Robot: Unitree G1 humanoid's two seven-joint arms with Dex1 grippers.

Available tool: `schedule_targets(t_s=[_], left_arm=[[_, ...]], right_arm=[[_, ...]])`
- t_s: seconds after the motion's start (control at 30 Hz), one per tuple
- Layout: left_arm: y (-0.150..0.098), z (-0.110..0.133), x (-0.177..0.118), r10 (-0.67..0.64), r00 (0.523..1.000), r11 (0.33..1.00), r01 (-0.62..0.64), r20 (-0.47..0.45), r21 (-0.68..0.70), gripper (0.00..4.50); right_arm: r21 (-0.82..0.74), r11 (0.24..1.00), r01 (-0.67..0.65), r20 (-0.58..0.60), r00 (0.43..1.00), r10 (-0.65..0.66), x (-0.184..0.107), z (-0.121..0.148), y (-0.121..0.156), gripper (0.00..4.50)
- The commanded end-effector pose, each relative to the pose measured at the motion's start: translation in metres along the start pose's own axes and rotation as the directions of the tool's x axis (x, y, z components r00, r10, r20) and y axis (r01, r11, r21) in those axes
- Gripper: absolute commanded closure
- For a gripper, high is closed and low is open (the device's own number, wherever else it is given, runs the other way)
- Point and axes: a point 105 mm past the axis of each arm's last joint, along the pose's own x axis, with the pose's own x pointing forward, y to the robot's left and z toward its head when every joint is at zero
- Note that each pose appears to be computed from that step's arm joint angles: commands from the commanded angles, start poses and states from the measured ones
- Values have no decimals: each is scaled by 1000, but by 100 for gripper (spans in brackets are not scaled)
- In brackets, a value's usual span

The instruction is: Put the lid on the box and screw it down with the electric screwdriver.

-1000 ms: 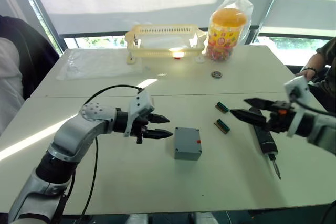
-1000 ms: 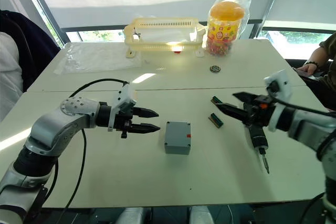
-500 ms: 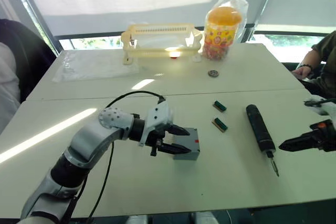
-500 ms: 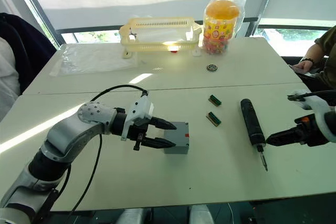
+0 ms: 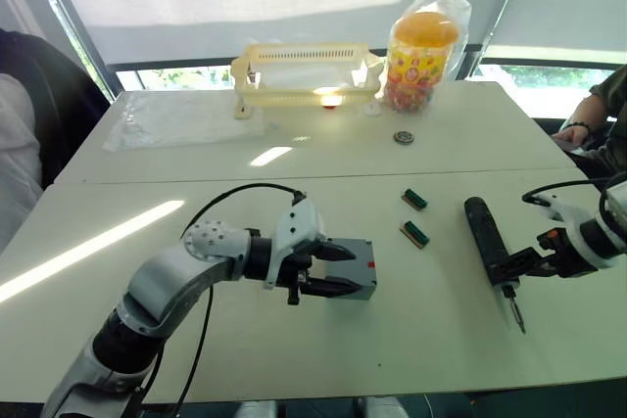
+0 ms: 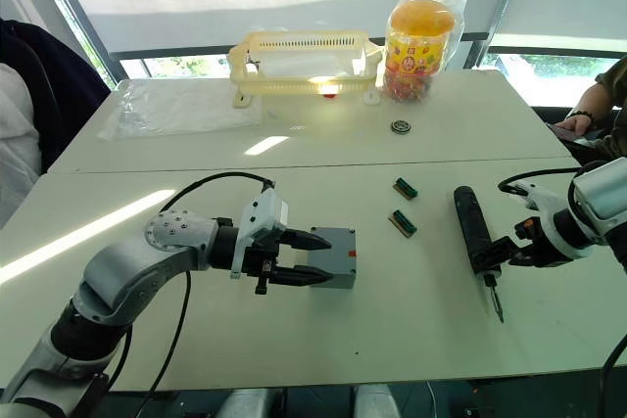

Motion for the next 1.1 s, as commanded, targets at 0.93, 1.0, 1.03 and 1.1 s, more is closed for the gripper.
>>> schedule_targets(t_s=[0.93,1.0,1.03,1.1], left_arm=[[46,6,-30,76,997,997,-76,18,-11,215],[48,3,-29,50,999,999,-50,8,-13,215],[49,2,-27,38,999,999,-38,0,-10,215],[52,0,-23,24,1000,1000,-25,-12,-3,215]], right_arm=[[206,951,232,491,816,-306,-22,42,-6,277],[265,923,280,577,721,-384,-31,42,-4,277],[295,910,291,608,677,-414,-35,39,-3,277],[346,892,290,655,606,-451,-40,34,0,277]])
